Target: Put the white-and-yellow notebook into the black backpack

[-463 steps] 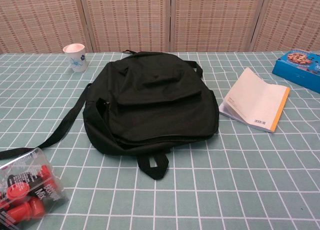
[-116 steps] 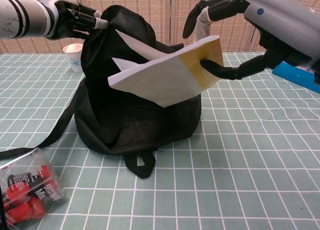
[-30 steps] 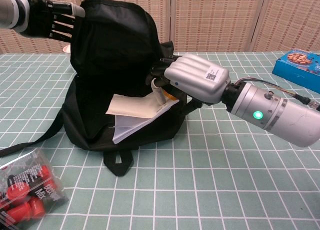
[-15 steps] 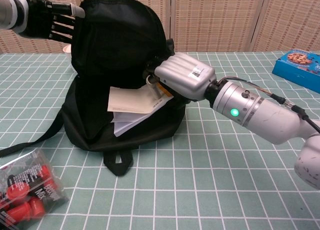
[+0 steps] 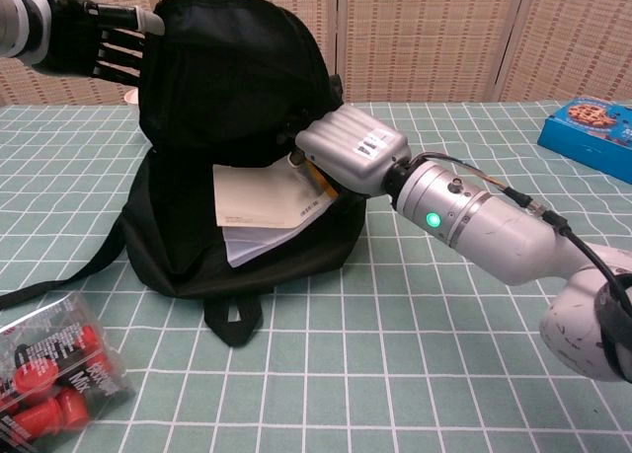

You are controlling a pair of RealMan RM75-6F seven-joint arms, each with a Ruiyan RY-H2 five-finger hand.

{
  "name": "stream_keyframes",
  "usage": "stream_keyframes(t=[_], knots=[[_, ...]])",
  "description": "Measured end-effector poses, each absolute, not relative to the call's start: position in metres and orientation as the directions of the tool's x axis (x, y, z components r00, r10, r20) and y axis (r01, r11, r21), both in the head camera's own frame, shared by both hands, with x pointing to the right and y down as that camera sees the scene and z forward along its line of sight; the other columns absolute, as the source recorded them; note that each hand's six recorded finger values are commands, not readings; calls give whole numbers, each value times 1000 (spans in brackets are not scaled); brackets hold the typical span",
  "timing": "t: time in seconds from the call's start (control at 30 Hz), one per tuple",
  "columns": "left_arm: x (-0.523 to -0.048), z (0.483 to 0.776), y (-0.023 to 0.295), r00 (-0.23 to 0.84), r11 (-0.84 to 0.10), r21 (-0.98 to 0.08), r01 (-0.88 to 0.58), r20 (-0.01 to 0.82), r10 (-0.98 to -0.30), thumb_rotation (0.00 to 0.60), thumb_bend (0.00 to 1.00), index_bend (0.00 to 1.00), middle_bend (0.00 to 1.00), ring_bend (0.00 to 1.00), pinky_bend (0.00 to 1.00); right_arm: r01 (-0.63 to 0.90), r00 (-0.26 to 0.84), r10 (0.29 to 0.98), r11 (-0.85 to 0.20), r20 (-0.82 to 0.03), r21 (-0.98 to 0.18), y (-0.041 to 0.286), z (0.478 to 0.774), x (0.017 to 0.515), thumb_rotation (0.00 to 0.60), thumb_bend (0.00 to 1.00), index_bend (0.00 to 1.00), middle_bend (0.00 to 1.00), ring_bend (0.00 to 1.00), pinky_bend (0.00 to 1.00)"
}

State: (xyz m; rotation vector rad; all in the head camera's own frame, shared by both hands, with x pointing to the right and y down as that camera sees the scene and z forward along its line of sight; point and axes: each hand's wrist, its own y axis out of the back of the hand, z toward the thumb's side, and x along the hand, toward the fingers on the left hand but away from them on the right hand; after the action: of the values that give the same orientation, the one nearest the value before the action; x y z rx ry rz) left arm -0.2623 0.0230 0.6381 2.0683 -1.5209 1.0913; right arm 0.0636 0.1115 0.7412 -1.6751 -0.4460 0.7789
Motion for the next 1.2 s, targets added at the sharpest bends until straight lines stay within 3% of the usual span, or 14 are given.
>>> stream_keyframes(t=[0.1, 0.2, 0.73, 1.2], knots=[[-264, 639, 23, 123, -360, -160, -919, 752, -648, 501, 494, 717, 286, 194, 129, -104, 705, 661, -264, -258, -959, 113, 739, 65, 600, 80, 179, 81, 0, 48], [-266, 639, 23, 121, -360, -162, -919, 753, -646, 501, 494, 715, 286, 192, 129, -95, 710, 656, -269, -255, -958, 114, 735, 68, 600, 69, 113, 65, 0, 37], [-259, 638, 28, 147, -396, -158, -905, 756, -638, 501, 494, 716, 286, 178, 129, -60, 746, 632, -248, -209, -967, 118, 682, 128, 600, 63, 96, 58, 0, 21], [-232, 626, 44, 244, -483, -120, -867, 743, -623, 492, 494, 718, 286, 173, 129, 4, 715, 692, -147, -99, -989, 114, 609, 208, 600, 63, 95, 57, 0, 21]])
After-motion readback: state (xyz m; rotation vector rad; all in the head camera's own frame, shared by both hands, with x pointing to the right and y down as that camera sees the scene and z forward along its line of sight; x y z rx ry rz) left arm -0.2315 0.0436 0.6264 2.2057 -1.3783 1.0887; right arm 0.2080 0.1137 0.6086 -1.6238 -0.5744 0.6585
